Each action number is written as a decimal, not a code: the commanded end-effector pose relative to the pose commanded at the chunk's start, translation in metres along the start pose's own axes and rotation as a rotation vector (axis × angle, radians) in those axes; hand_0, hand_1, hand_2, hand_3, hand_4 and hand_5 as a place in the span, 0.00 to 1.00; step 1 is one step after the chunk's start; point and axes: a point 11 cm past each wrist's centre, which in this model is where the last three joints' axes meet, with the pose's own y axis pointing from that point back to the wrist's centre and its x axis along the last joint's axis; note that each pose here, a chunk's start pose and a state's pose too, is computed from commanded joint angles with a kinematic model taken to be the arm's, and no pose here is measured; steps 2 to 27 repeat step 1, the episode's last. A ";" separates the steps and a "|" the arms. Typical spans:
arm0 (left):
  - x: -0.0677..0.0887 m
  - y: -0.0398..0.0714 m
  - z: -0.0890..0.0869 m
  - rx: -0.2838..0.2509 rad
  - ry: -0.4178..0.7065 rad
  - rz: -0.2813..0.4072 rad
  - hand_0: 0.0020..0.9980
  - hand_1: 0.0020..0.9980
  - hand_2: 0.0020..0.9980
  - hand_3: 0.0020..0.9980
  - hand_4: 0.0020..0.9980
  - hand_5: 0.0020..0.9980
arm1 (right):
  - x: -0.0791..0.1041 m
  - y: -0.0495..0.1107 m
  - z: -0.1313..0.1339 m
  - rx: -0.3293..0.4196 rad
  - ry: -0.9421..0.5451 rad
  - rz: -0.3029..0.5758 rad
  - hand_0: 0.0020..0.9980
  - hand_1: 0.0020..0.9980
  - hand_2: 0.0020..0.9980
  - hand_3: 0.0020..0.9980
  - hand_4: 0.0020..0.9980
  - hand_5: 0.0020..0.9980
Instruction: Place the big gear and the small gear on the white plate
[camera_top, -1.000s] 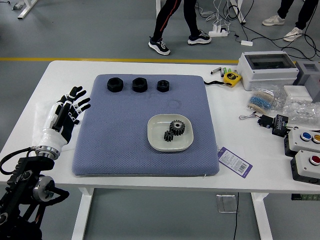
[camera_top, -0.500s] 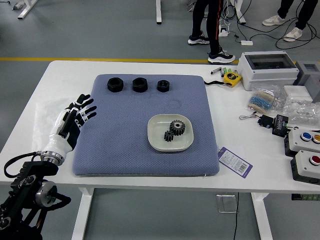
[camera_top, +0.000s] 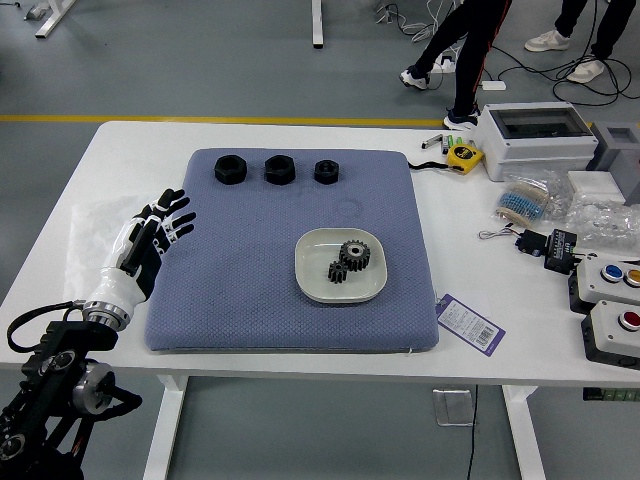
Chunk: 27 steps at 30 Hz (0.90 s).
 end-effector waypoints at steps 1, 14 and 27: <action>0.000 0.000 0.001 -0.002 -0.007 0.000 0.81 0.81 0.87 0.81 0.89 0.74 | 0.000 0.000 0.000 0.001 -0.001 0.000 0.69 0.66 0.74 0.60 0.81 0.73; 0.000 0.000 0.001 -0.002 -0.007 0.000 0.81 0.81 0.87 0.81 0.89 0.74 | 0.000 0.000 0.000 0.001 -0.001 0.000 0.69 0.66 0.74 0.60 0.81 0.73; 0.000 0.000 0.001 -0.002 -0.007 0.000 0.81 0.81 0.87 0.81 0.89 0.74 | 0.000 0.000 0.000 0.001 -0.001 0.000 0.69 0.66 0.74 0.60 0.81 0.73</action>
